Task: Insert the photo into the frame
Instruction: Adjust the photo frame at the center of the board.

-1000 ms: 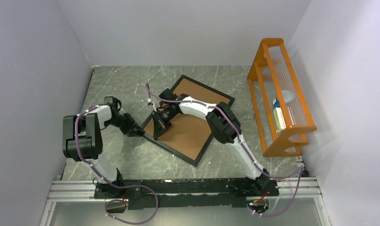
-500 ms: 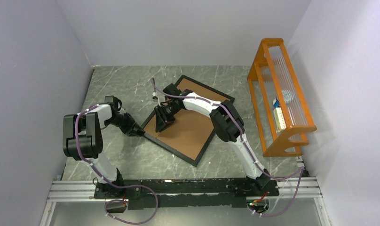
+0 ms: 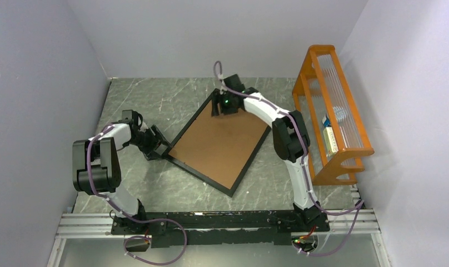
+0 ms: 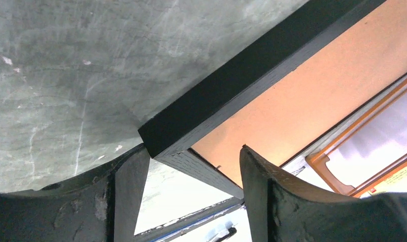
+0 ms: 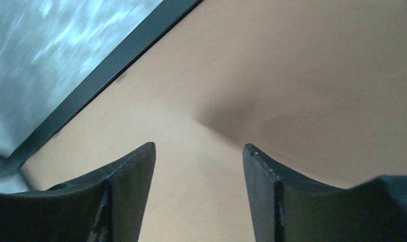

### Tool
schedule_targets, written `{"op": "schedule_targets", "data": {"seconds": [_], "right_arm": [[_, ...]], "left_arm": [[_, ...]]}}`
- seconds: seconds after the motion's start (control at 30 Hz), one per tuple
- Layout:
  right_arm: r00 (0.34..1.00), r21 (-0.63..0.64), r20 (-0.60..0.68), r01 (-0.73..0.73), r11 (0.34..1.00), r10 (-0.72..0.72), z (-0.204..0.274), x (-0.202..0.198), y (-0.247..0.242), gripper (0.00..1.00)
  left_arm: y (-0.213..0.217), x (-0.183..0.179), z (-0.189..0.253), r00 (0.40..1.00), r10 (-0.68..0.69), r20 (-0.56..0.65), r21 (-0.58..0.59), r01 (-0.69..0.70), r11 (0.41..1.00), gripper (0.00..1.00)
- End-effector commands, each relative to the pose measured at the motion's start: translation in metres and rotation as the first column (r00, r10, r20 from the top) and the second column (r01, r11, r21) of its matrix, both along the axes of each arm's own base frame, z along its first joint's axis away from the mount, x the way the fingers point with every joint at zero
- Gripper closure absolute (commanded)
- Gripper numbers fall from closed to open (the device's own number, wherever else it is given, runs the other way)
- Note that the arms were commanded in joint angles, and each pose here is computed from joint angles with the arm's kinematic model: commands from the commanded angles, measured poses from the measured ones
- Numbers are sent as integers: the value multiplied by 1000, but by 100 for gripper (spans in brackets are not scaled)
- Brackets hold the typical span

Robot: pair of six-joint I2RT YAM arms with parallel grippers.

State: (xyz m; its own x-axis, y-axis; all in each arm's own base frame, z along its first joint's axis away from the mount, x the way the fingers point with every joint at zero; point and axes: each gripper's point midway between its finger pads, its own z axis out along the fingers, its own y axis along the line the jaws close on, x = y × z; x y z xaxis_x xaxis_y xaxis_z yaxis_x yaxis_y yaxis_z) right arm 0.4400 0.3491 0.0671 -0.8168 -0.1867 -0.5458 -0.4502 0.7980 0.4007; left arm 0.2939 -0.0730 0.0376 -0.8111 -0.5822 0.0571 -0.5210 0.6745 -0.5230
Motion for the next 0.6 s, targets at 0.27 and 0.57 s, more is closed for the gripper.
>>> {"op": "schedule_targets", "data": {"seconds": [0.27, 0.57], "right_arm": [[821, -263, 378, 539, 800, -428, 38, 137, -143, 12], [849, -280, 254, 523, 805, -463, -4, 136, -168, 9]], "left_arm": [[-12, 13, 9, 996, 36, 83, -81, -30, 996, 25], [-24, 18, 2, 995, 57, 83, -178, -41, 983, 23]]}}
